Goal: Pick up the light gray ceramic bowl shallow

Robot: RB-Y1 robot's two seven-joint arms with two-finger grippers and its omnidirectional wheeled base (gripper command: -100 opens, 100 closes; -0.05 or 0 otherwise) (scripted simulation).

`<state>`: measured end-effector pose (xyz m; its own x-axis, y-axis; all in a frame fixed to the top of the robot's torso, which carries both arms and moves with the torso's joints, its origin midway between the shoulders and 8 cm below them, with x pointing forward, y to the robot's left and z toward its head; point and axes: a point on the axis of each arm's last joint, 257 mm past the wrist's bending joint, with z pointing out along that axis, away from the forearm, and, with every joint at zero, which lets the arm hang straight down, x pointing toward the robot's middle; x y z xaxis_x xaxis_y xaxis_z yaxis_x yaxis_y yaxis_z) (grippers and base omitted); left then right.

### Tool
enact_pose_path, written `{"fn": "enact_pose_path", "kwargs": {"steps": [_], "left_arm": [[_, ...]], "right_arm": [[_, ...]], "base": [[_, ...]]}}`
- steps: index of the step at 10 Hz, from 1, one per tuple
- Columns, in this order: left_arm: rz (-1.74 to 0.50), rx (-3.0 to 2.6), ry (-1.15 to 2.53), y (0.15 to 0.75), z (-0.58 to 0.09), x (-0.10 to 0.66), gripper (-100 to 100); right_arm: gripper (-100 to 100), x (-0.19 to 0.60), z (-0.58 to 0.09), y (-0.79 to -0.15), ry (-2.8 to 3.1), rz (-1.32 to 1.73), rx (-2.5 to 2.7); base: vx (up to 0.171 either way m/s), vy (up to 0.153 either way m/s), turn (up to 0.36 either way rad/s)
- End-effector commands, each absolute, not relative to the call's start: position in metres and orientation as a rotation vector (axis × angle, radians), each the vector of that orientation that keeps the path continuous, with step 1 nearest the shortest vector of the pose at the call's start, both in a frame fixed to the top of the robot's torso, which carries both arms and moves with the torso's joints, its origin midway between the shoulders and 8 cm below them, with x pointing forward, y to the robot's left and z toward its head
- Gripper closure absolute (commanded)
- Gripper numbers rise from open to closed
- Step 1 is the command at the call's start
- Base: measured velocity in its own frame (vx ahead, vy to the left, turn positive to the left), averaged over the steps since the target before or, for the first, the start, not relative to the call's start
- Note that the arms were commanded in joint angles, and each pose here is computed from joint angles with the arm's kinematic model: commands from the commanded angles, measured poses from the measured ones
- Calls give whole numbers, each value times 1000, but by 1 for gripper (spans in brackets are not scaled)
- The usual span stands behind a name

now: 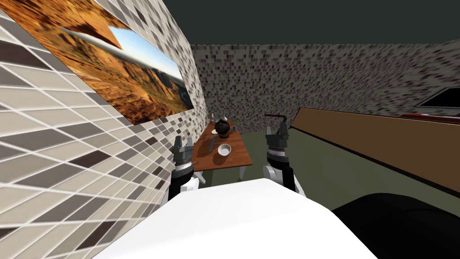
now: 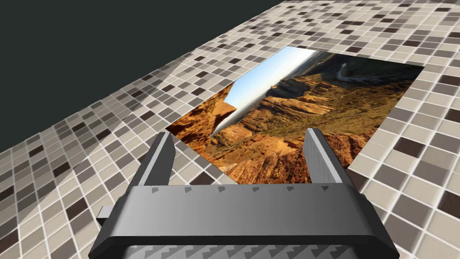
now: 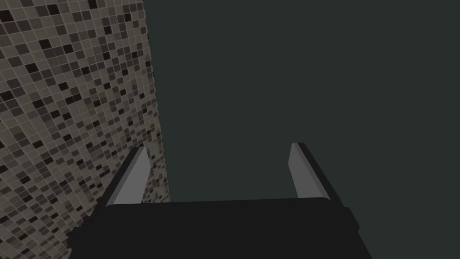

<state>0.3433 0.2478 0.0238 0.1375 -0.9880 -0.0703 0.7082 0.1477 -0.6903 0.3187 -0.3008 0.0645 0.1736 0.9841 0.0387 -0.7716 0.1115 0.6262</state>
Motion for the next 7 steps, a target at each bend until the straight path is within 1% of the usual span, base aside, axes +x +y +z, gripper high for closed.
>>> {"fn": "enact_pose_path", "kwargs": {"steps": [1, 4, 7], "left_arm": [[-1332, -568, 642, 248, 15, 345, -100], [-1332, -591, 750, 256, -15, 352, -100], [-1317, -682, 863, 278, -62, 358, -100]], "right_arm": [[0, 319, 65, -301, 441, 1352, 589], [0, 319, 65, -301, 441, 1352, 589], [0, 319, 65, -301, 441, 1352, 589]], "base": [[-14, 4, -86], [-44, 13, -130], [-67, 28, -248]]}}
